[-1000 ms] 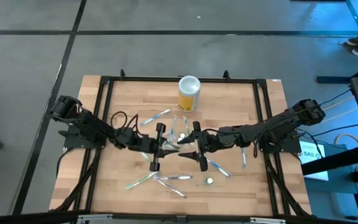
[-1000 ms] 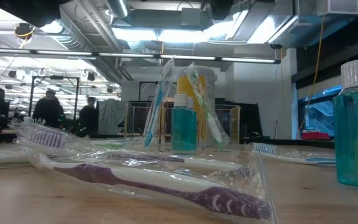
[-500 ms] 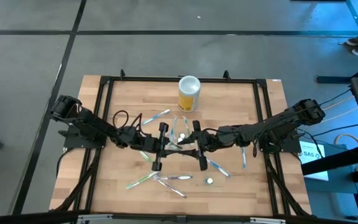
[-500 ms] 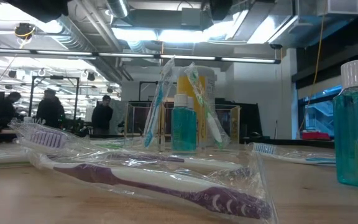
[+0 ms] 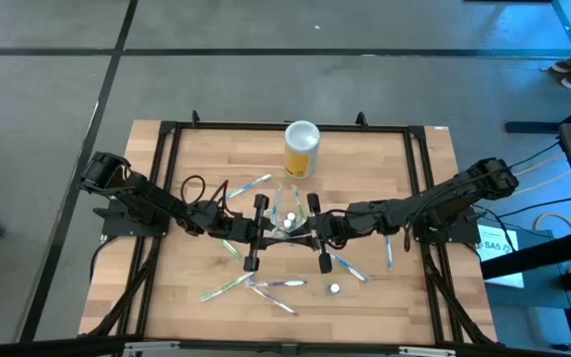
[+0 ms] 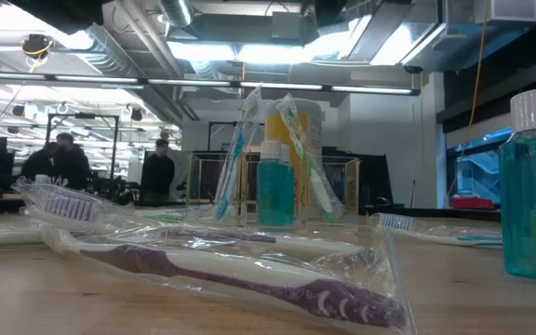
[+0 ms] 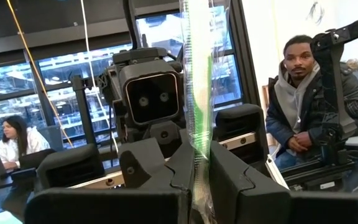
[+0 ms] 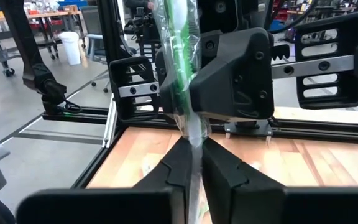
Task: Pick & Place toothbrushing station
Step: Put the green toothbrush into the transparent organizer
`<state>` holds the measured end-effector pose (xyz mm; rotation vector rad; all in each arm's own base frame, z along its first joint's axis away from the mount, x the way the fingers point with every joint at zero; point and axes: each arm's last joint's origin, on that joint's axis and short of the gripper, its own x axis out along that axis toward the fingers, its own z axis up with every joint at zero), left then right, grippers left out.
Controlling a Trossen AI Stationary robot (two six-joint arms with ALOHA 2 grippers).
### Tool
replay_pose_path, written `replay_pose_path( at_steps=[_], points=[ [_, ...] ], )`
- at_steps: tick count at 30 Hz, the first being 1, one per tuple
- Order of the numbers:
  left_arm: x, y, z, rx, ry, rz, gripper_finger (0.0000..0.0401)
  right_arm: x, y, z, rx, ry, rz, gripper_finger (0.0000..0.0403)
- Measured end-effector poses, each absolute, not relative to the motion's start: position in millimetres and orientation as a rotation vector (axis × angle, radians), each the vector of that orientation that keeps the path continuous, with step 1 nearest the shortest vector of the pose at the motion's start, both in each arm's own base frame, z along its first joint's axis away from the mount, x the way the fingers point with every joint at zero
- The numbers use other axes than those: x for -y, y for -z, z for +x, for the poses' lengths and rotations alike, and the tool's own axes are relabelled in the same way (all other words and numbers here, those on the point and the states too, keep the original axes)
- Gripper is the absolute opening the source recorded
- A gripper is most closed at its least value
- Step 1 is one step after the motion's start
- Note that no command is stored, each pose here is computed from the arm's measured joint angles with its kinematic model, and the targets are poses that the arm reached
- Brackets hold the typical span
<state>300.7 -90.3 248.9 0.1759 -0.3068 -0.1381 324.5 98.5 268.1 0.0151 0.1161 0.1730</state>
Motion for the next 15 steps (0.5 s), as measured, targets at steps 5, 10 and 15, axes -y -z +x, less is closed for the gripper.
replay_pose_path(
  at_steps=[5, 10, 15],
  points=[
    [90.5, -248.6, 300.8, 0.299, 0.139, 0.159, 0.0029, -100.6, -267.9, 323.9, -0.116, -0.172, 0.001, 0.0015],
    [90.6, -248.2, 300.9, 0.295, 0.144, 0.155, 0.0042, -101.5, -267.8, 323.6, -0.114, -0.153, -0.012, 0.0015],
    [90.2, -248.4, 301.0, 0.288, 0.133, 0.082, 0.0046, -101.5, -267.8, 323.6, -0.114, -0.151, -0.013, 0.0015]
  ],
)
